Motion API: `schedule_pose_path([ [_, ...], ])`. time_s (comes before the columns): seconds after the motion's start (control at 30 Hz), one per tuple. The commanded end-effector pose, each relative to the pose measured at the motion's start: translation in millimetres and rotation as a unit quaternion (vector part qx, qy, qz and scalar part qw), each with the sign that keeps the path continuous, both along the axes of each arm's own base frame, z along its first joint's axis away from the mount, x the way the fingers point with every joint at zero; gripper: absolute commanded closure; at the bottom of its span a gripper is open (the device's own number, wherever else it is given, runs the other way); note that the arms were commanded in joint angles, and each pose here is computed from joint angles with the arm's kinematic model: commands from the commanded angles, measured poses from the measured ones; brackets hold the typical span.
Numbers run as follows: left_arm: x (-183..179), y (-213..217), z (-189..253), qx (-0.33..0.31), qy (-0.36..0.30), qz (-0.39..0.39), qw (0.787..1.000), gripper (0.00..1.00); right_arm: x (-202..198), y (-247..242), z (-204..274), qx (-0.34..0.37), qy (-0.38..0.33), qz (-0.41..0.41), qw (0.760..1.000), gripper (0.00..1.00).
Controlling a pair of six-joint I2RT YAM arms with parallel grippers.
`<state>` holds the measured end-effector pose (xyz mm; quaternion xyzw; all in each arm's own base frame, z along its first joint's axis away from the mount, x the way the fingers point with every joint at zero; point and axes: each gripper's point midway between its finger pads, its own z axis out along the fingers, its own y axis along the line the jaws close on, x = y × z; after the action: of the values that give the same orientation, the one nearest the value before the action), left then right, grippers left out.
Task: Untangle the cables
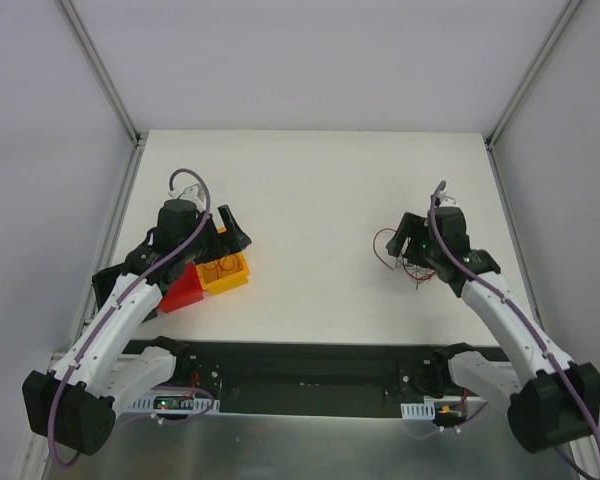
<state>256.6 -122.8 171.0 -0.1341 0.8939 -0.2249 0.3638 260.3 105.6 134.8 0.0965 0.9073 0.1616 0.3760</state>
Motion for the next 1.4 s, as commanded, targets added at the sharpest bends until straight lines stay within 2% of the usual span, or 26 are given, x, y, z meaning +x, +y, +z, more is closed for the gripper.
schedule_pose_path([
  [0.0,-16.2,-42.7,29.8,-0.066,-0.05,-0.138,0.987,0.1,21.3,-45.9,-16.2,-0.086,0.058,-0.084,0.991,0.24],
  [0.1,-24.0,-53.1,30.4,-0.094,-0.049,-0.166,0.98,0.09,34.7,-51.7,-19.2,-0.105,0.065,-0.088,0.988,0.27],
  [0.2,-31.1,-64.8,32.2,-0.114,-0.051,-0.202,0.971,0.08,56.1,-41.7,-16.7,-0.109,0.045,-0.048,0.992,0.3],
  [0.33,-36.0,-71.7,31.9,-0.121,-0.05,-0.225,0.966,0.08,79.2,-66.7,-20.6,-0.176,0.053,-0.089,0.979,0.32],
  [0.47,-33.7,-70.3,25.6,-0.121,-0.041,-0.21,0.969,0.13,104.5,-56.0,-30.2,-0.166,0.053,-0.078,0.982,0.46],
  [0.57,-32.8,-73.9,27.5,-0.132,-0.034,-0.212,0.968,0.16,114.0,-46.5,-41.6,-0.154,0.073,-0.067,0.983,0.62],
  [0.77,-34.4,-75.3,32.8,-0.139,-0.04,-0.214,0.966,0.17,123.9,-43.3,-61.3,-0.152,0.093,-0.073,0.981,0.67],
  [0.83,-36.4,-74.9,33.6,-0.142,-0.042,-0.212,0.966,0.17,127.5,-43.6,-64.2,-0.155,0.096,-0.075,0.98,0.72],
  [0.9,-37.6,-73.8,35.3,-0.142,-0.047,-0.211,0.966,0.17,130.3,-43.6,-61.0,-0.157,0.095,-0.075,0.98,0.85],
  [0.93,-38.1,-73.4,35.1,-0.142,-0.048,-0.21,0.966,0.17,131.2,-45.1,-53.3,-0.158,0.09,-0.078,0.98,0.98],
  [0.97,-37.8,-73.2,37.0,-0.141,-0.052,-0.21,0.966,0.17,131.0,-46.9,-42.1,-0.16,0.086,-0.084,0.98,0.99],
  [1.03,-36.8,-73.8,38.7,-0.141,-0.054,-0.213,0.965,0.17,126.9,-56.3,-3.2,-0.167,0.051,-0.109,0.979,1.0],
  [1.13,-35.4,-75.2,37.3,-0.14,-0.048,-0.215,0.965,0.18,111.2,-70.8,84.1,-0.149,-0.07,-0.144,0.976,1.0],
  [1.23,-34.1,-76.0,33.5,-0.143,-0.039,-0.212,0.966,0.18,89.7,-79.3,179.6,-0.122,-0.211,-0.152,0.958,1.0],
  [1.37,-29.3,-74.1,29.3,-0.136,-0.042,-0.202,0.969,0.18,61.2,-83.9,279.8,-0.111,-0.328,-0.138,0.928,1.0],
])
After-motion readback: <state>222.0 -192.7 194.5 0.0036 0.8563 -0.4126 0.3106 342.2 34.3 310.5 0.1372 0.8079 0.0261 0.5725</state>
